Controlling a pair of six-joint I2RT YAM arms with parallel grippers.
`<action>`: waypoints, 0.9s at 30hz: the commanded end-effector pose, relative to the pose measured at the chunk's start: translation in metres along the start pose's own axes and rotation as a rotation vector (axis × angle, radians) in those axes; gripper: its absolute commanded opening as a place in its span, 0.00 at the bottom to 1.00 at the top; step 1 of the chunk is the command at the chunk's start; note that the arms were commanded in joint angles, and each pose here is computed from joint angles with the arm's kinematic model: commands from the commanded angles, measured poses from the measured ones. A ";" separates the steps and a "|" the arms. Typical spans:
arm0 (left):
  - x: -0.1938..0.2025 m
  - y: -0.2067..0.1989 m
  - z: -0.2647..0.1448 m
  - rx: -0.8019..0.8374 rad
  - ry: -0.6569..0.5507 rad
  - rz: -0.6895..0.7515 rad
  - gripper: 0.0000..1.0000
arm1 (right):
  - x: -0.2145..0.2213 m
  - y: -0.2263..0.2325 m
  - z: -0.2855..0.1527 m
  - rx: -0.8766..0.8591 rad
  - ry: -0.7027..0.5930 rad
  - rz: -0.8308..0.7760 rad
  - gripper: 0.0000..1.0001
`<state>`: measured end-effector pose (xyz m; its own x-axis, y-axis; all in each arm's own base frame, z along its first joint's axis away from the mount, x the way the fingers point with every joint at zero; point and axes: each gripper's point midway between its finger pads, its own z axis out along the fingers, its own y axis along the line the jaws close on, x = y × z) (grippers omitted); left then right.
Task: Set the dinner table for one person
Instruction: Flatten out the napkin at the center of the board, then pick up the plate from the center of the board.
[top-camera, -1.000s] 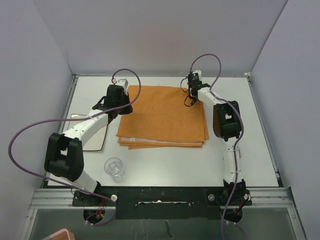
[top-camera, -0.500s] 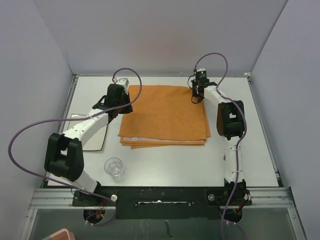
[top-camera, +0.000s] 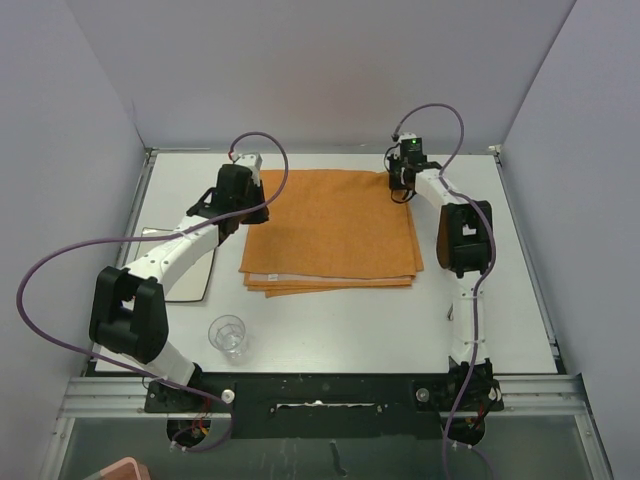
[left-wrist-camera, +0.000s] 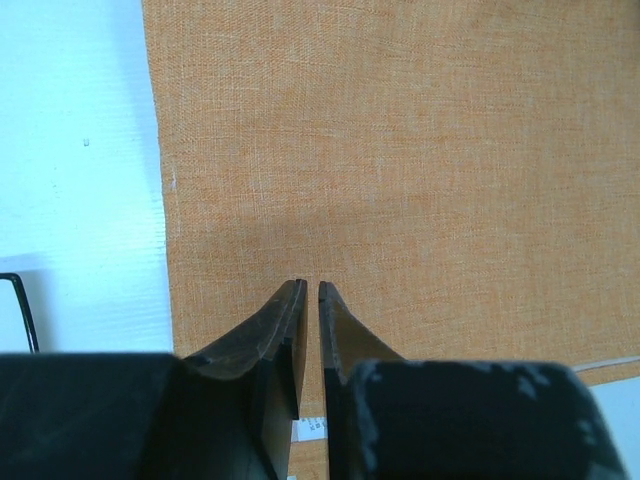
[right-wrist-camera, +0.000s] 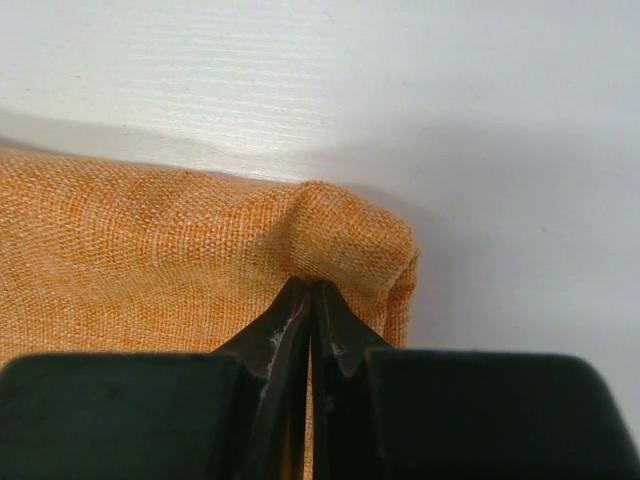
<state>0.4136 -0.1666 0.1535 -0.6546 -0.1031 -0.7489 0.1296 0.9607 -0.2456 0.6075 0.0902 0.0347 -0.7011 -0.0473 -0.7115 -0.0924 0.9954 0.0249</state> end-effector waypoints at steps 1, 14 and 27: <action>-0.042 -0.015 -0.020 0.036 -0.116 0.008 0.13 | -0.054 0.007 -0.024 -0.059 -0.128 0.016 0.00; -0.062 0.098 -0.046 -0.339 -0.154 -0.169 0.66 | -0.115 0.060 -0.221 -0.339 -0.397 0.168 0.48; 0.019 0.278 -0.145 -0.918 -0.102 -0.751 0.67 | -0.013 0.139 -0.301 -0.472 -0.254 0.090 0.49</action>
<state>0.3670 0.1180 0.1431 -0.4150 -0.6151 -0.6704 -0.7752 0.6248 -0.0934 0.4091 0.2039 0.2656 -0.5031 0.1498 -0.8511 -0.3924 0.8379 0.3794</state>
